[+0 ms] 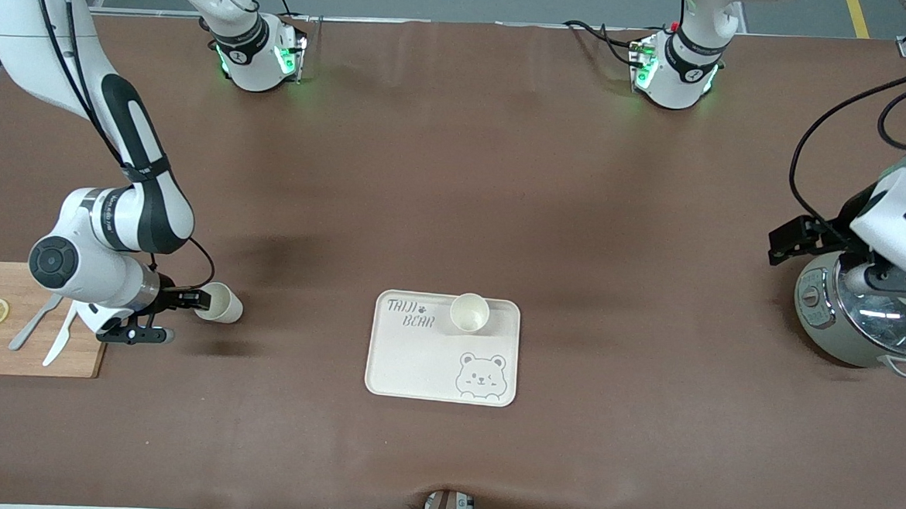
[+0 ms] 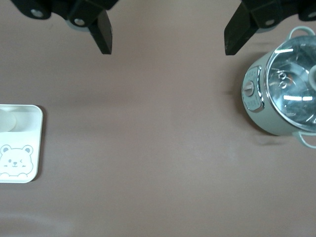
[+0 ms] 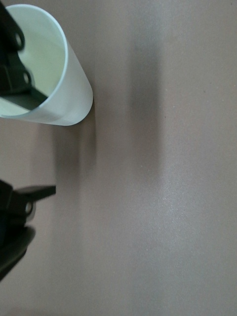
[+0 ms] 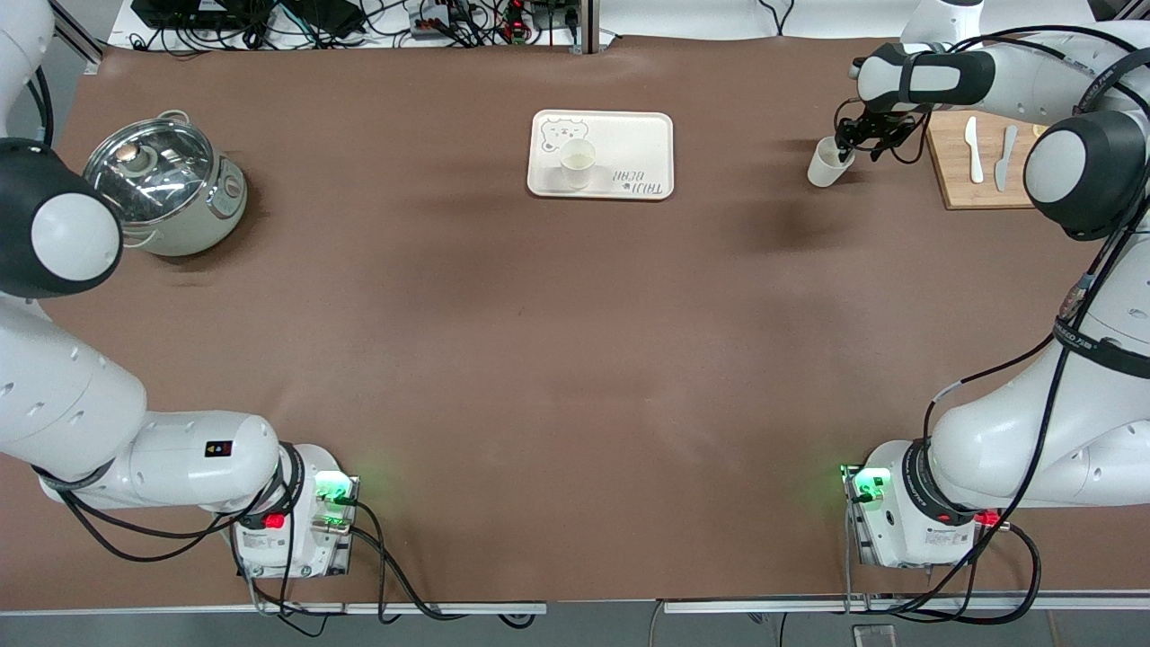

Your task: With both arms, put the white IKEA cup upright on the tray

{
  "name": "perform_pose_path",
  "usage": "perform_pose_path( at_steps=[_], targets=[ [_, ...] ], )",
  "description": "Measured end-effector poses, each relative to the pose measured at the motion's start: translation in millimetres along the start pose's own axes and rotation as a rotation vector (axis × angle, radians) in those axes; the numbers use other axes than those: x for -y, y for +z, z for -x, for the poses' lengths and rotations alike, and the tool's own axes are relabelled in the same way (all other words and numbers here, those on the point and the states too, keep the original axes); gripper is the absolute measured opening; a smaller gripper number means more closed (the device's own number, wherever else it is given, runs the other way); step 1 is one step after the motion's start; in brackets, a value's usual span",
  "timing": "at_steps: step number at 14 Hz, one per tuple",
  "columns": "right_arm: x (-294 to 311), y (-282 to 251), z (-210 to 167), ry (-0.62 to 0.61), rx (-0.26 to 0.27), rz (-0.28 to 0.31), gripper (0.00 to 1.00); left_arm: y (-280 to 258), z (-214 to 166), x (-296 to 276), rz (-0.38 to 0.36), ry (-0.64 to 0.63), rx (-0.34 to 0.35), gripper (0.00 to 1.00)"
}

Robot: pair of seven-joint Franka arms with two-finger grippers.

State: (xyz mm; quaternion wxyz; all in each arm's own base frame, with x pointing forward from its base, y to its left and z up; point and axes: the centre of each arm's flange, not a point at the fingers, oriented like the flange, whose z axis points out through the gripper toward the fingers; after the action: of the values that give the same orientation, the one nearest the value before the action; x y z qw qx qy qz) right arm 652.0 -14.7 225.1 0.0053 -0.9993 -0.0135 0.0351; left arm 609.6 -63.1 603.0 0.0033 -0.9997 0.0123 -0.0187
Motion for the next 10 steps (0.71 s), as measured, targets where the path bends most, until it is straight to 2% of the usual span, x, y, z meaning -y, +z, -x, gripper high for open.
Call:
perform_pose_path(
  at_steps=[1,3,4,5,6,8,10],
  targets=[
    [2,0,0,-0.003,0.000,0.000,0.63,-5,5,3,0.005,-0.009,-0.002,1.00],
    [5,0,0,-0.007,0.000,0.000,0.48,-11,15,7,0.012,-0.019,-0.004,1.00],
    [6,0,0,-0.009,0.000,0.001,0.48,-13,20,8,0.010,-0.020,-0.004,1.00],
    [7,0,0,-0.010,0.000,0.001,0.41,-14,25,8,0.009,-0.021,-0.002,1.00],
    [7,0,0,-0.011,0.000,0.001,0.27,-15,30,8,0.007,-0.019,0.000,1.00],
    [9,-1,-1,-0.013,-0.002,0.000,0.07,-15,38,11,0.005,-0.012,0.002,1.00],
    [11,-4,-1,-0.016,-0.005,-0.001,0.05,-15,43,15,0.003,-0.001,0.005,1.00]
  ],
)
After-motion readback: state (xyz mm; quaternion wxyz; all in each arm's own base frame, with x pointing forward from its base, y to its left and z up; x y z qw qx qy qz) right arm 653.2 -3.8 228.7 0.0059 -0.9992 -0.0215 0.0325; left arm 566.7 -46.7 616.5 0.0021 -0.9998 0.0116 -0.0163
